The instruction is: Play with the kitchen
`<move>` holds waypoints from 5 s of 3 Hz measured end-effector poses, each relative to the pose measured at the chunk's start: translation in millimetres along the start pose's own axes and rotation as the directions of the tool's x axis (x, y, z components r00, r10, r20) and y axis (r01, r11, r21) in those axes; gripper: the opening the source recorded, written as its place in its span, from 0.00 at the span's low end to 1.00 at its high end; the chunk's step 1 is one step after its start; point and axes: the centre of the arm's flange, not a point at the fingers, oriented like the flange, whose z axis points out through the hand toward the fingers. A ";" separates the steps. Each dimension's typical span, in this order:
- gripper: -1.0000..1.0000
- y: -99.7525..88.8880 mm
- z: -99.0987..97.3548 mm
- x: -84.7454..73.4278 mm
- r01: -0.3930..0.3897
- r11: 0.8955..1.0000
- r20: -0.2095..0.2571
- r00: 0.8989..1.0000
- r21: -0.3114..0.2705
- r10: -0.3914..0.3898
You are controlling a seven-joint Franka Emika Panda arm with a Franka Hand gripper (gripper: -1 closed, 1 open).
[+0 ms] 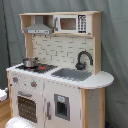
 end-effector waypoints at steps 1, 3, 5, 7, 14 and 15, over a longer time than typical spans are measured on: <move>1.00 -12.0 -1.7 -21.0 -0.050 0.999 0.025 0.998 0.015 0.049; 1.00 -26.2 7.2 -46.3 -0.238 0.971 0.048 0.970 0.032 0.237; 1.00 -32.7 25.8 -75.9 -0.387 0.920 0.018 0.922 0.068 0.386; 1.00 -59.4 48.1 -93.1 -0.482 0.868 0.013 0.875 0.118 0.484; 1.00 -94.0 159.1 -72.4 -0.486 0.840 -0.064 0.856 0.243 0.513; 1.00 -88.5 185.3 -73.5 -0.493 0.839 -0.041 0.856 0.228 0.515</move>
